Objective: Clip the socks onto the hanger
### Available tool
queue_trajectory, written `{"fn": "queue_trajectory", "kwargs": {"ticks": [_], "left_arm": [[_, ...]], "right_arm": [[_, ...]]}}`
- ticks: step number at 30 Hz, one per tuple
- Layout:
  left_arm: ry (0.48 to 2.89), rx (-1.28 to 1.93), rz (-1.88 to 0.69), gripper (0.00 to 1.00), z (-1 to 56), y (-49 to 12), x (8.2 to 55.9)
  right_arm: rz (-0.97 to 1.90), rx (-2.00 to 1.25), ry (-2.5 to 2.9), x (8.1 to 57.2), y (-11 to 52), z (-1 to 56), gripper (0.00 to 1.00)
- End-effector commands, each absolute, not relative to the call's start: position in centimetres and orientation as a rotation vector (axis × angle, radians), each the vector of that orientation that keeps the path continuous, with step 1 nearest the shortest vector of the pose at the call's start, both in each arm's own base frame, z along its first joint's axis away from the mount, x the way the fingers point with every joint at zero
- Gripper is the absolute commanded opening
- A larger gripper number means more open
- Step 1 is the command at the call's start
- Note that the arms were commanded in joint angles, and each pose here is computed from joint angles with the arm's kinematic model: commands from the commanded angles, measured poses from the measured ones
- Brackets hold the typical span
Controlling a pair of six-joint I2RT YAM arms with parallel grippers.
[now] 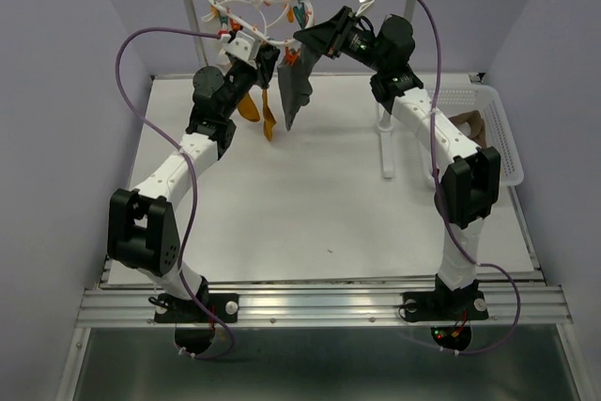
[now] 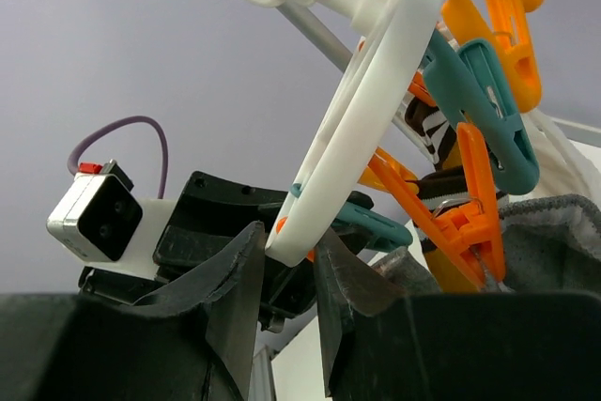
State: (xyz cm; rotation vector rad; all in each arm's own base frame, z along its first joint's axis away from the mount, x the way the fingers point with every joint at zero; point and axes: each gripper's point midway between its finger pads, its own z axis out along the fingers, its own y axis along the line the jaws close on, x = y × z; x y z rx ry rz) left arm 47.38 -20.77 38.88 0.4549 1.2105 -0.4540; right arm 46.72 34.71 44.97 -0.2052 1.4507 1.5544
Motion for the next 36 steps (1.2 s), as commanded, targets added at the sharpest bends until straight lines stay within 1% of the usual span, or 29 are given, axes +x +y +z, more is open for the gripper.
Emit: {"fn": "queue_trajectory", "kwargs": {"ticks": [1, 3, 4, 5, 9, 11, 17, 19, 21, 25, 30, 33, 36], "left_arm": [[1.071, 0.489, -0.427, 0.40, 43.9, -20.7, 45.1], [1.069, 0.514, -0.416, 0.51, 43.7, -20.9, 45.1], [1.071, 0.525, -0.411, 0.53, 43.5, -21.0, 45.0], [1.072, 0.528, -0.403, 0.62, 43.5, -20.9, 45.1], [1.083, 0.533, -0.397, 0.63, 43.3, -20.9, 45.4], [1.084, 0.543, -0.391, 0.69, 43.2, -20.9, 45.4], [1.058, 0.626, -0.325, 0.70, 42.7, -20.7, 45.1], [1.043, 0.703, -0.329, 0.75, 42.5, -20.6, 44.7], [1.037, 0.759, -0.350, 0.76, 42.3, -20.5, 44.5], [1.003, 0.849, -0.367, 0.85, 42.4, -20.7, 44.3], [1.003, 0.858, -0.338, 0.86, 42.2, -20.7, 45.1], [0.987, 0.893, -0.333, 0.91, 41.9, -20.9, 45.0], [0.972, 0.915, -0.311, 0.92, 41.8, -20.9, 45.0]], "right_arm": [[1.543, -0.283, 1.350, 44.3, 34.0, 48.6, 0.33], [1.544, -0.289, 1.353, 44.1, 34.0, 48.6, 0.33], [1.543, -0.291, 1.351, 44.1, 34.0, 48.7, 0.33], [1.543, -0.291, 1.351, 44.1, 34.0, 48.6, 0.33], [1.542, -0.297, 1.351, 44.0, 34.0, 48.6, 0.33], [1.547, -0.300, 1.354, 44.0, 34.1, 48.5, 0.33], [1.547, -0.316, 1.355, 44.0, 33.8, 48.5, 0.33], [1.548, -0.323, 1.355, 43.9, 33.8, 48.5, 0.32], [1.551, -0.335, 1.356, 43.7, 33.9, 48.5, 0.32], [1.554, -0.365, 1.351, 43.2, 33.9, 48.6, 0.31], [1.549, -0.395, 1.344, 42.7, 33.8, 48.8, 0.31], [1.545, -0.416, 1.345, 42.5, 33.9, 48.6, 0.31], [1.548, -0.434, 1.347, 42.3, 34.0, 48.5, 0.30]]}}
